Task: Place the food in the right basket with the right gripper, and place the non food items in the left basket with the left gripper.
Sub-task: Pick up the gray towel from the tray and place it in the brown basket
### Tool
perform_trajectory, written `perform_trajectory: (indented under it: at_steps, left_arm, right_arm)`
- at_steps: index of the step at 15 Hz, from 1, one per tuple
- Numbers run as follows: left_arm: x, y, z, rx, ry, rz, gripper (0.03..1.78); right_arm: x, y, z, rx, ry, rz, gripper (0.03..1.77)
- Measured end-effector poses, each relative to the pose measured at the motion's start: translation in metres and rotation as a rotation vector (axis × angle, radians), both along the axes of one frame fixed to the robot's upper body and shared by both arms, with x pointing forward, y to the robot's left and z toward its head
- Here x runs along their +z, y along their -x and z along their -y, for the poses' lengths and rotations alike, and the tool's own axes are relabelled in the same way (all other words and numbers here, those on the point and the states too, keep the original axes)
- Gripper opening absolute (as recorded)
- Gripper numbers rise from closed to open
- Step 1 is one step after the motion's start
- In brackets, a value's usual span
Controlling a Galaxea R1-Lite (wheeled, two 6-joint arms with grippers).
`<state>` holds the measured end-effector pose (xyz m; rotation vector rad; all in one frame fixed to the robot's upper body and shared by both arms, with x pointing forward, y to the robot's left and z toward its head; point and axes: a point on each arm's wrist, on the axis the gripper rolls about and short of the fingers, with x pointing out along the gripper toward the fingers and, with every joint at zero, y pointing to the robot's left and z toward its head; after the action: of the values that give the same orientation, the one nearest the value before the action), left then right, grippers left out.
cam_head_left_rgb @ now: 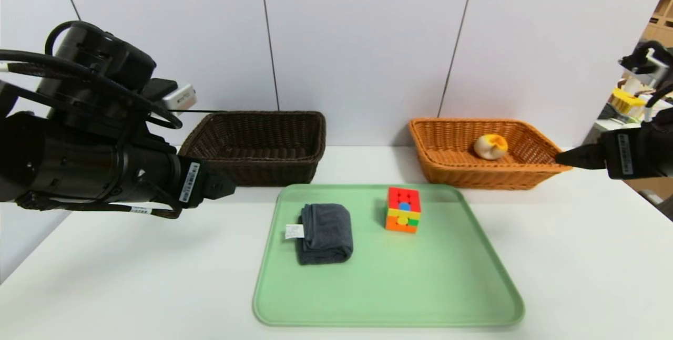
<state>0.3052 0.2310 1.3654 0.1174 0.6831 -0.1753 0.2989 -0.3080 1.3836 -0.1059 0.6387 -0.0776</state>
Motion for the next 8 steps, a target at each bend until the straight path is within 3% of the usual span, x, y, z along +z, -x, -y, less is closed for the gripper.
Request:
perform_trajectory:
  at_steps: [5, 8]
  left_arm:
    - [0.003, 0.004, -0.002, -0.005, 0.002, 0.013, 1.69]
    - [0.006, 0.007, -0.003, -0.007, 0.005, 0.022, 1.69]
  right_arm:
    - [0.006, 0.028, 0.003, 0.068, -0.003, 0.104, 1.69]
    - [0.006, 0.034, 0.003, 0.094, 0.033, 0.078, 1.69]
